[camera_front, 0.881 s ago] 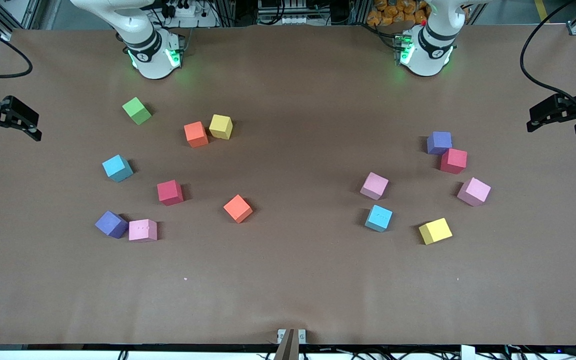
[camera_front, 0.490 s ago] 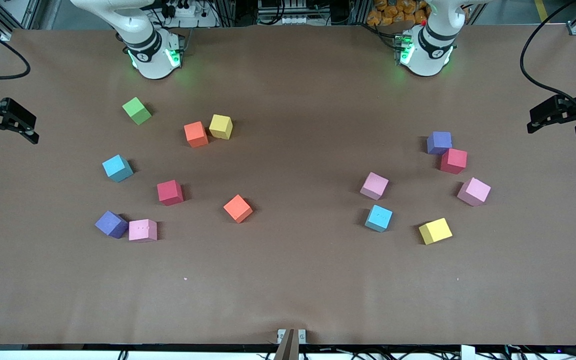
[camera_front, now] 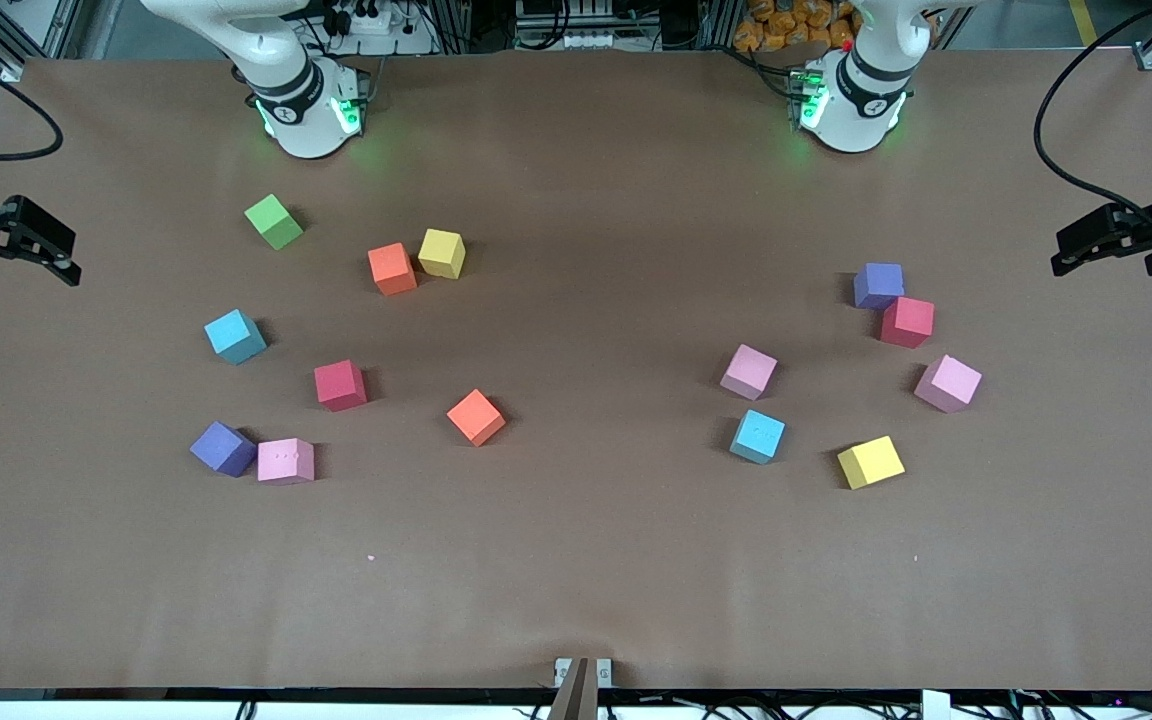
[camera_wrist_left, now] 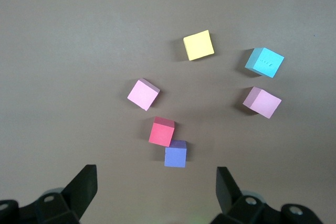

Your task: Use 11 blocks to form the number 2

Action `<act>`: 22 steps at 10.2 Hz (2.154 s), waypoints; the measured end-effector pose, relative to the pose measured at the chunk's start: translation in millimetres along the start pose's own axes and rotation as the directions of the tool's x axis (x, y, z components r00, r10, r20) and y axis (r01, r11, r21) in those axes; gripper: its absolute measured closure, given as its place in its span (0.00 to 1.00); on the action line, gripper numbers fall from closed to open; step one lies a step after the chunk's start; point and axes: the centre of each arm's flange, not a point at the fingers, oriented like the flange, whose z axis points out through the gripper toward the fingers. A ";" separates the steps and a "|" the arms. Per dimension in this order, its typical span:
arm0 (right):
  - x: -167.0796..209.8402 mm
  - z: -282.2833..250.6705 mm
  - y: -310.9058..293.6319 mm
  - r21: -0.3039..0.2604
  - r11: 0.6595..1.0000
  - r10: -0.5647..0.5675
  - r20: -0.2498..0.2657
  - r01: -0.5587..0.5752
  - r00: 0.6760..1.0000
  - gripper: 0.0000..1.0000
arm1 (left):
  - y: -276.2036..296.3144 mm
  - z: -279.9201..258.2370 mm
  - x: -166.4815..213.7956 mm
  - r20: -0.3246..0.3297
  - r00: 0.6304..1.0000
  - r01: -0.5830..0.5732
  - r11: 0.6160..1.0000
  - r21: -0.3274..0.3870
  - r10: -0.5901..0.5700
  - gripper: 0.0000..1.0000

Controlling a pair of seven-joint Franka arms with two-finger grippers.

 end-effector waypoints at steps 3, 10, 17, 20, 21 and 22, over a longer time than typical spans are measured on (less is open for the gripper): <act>0.6 -2.6 -1.8 0.000 1.000 -0.003 -0.005 0.003 1.000 0.00 | -1.7 32.9 8.1 0.066 0.998 0.002 1.000 -0.001 -0.002 0.00; 6.2 -12.1 14.4 0.085 0.995 0.050 -0.025 -0.048 0.998 0.00 | 99.8 212.5 42.1 0.025 0.998 0.055 0.997 -0.053 -0.054 0.00; -2.0 9.9 -6.9 0.028 0.991 0.122 0.149 -0.128 0.981 0.00 | 247.1 318.2 -13.0 0.024 0.980 -0.197 0.977 -0.085 0.200 0.00; 1.2 15.2 -34.4 -0.033 0.996 0.091 0.173 -0.087 0.981 0.00 | 270.2 371.2 -14.9 0.006 0.968 -0.252 0.965 -0.070 0.253 0.00; 2.0 17.6 -35.0 -0.033 0.996 0.090 0.177 -0.085 0.980 0.00 | 270.0 385.7 -13.7 -0.001 0.968 -0.251 0.967 -0.040 0.251 0.00; 2.9 19.9 -35.3 -0.033 0.996 0.089 0.180 -0.085 0.980 0.00 | 268.8 395.6 -13.1 -0.002 0.968 -0.250 0.968 -0.020 0.250 0.00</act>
